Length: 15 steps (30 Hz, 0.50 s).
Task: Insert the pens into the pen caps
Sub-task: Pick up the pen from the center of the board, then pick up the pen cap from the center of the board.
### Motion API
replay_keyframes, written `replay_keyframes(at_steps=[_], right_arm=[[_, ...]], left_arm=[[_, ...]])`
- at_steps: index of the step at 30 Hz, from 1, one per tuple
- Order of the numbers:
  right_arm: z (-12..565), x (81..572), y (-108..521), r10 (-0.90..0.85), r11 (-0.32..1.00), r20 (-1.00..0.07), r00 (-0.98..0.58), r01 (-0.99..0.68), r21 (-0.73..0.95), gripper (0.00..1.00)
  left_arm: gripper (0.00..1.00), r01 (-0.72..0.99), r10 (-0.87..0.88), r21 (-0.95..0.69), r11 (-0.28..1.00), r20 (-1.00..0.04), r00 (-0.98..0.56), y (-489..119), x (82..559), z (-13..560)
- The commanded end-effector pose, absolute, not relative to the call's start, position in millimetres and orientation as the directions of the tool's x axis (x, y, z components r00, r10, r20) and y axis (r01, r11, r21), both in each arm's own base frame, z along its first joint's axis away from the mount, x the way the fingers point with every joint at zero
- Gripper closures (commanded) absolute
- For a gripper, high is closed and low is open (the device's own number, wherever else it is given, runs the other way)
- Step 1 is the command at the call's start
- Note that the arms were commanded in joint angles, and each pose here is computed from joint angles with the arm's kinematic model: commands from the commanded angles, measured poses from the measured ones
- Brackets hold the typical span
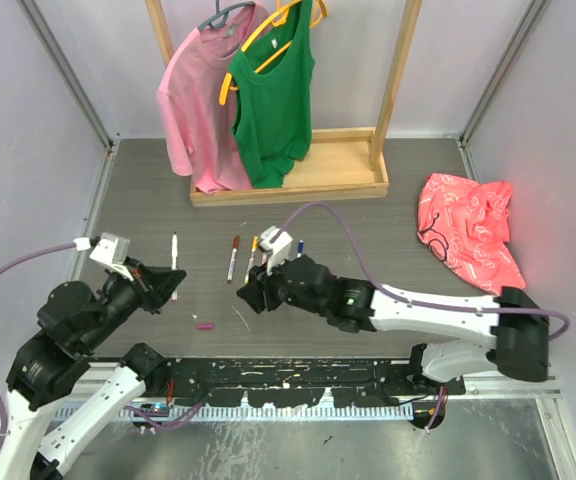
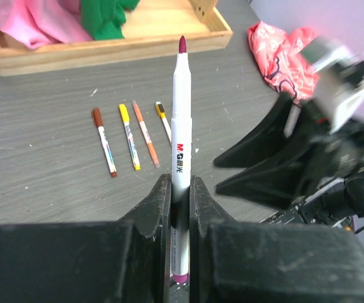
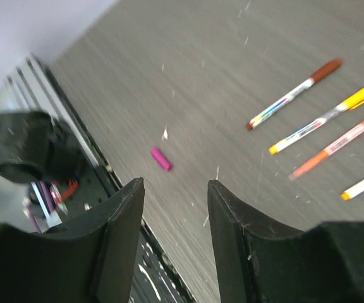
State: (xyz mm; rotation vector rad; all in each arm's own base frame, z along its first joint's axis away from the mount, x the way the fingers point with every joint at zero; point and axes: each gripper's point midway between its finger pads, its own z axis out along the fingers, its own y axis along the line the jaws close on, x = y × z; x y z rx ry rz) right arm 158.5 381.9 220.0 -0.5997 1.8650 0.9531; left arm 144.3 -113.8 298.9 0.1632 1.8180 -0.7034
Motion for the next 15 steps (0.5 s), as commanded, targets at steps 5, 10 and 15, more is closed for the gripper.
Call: replay_keyframes(at_steps=[5,10,15], right_arm=[[166,126,450,-0.377,0.344,-0.824,-0.423,-0.89,0.3,0.5],[134,122,484,-0.479,0.271,-0.774,-0.414,-0.908,0.319,0.52],[103,114,511,-0.572,0.213,-0.725,-0.384,-0.923,0.321,0.55]], left_arm=[[1.0,0.425,-0.269,-0.347,0.836,-0.934,-0.233,-88,133,342],[1.0,0.414,-0.339,-0.362,0.835,-0.932,-0.129,-68,119,384],[1.0,0.42,-0.348,-0.353,0.836,-0.933,-0.091,-60,110,407]])
